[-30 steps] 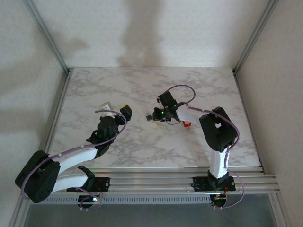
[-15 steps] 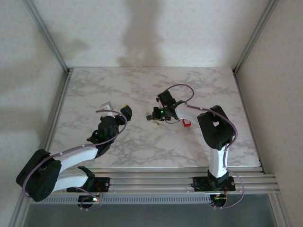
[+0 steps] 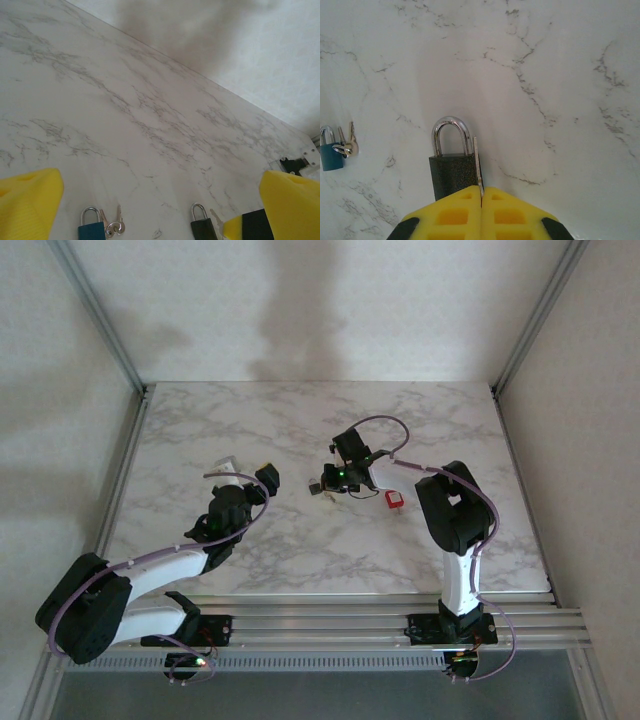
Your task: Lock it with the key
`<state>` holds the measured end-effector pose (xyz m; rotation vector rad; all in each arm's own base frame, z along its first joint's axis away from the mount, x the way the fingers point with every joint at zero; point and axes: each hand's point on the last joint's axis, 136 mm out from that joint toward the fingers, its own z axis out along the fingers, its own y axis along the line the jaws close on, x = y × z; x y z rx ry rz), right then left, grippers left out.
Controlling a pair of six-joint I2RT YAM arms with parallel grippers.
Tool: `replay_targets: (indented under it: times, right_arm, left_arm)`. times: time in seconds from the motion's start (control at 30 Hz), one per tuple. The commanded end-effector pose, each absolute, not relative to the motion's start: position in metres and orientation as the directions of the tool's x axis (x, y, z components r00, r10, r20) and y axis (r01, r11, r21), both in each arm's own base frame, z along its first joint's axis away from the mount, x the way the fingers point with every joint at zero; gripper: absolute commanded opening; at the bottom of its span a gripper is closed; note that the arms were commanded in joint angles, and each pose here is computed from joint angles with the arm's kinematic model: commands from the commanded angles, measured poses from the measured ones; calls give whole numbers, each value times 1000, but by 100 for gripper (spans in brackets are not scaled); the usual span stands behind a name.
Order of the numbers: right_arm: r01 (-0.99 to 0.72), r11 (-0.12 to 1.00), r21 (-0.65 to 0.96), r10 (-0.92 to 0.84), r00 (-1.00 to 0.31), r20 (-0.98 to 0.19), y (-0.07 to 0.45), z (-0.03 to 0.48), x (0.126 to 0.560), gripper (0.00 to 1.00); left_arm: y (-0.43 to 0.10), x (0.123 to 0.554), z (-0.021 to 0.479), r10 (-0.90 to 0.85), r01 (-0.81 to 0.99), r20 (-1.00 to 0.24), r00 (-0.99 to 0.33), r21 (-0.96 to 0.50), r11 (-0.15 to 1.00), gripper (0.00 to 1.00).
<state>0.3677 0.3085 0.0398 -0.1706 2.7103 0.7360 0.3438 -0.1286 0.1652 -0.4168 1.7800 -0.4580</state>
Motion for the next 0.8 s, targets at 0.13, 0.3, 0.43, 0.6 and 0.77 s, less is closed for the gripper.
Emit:
replay_targets:
  times: [0.13, 0.3, 0.43, 0.6, 0.77]
  right_arm:
    - [-202, 861, 467, -47, -946, -321, 309, 34, 369, 3]
    - [-199, 862, 467, -47, -947, -316, 309, 32, 370, 4]
    - [-199, 862, 467, -48, -948, -314, 308, 32, 369, 5]
    - [-196, 863, 466, -46, -949, -312, 308, 31, 369, 10]
    - [-196, 862, 468, -46, -949, -312, 308, 32, 369, 15]
  left_arm:
    - [-131, 347, 174, -520, -44, -823, -229, -525, 850, 100]
    - [-131, 348, 174, -520, -46, -823, -228, -525, 850, 100]
    - [-131, 348, 173, -519, -46, -823, -231, -524, 850, 99]
    - [-132, 348, 172, -518, -47, -822, -235, -523, 851, 100]
    - [-132, 349, 172, -517, -47, -822, -237, -522, 851, 100]
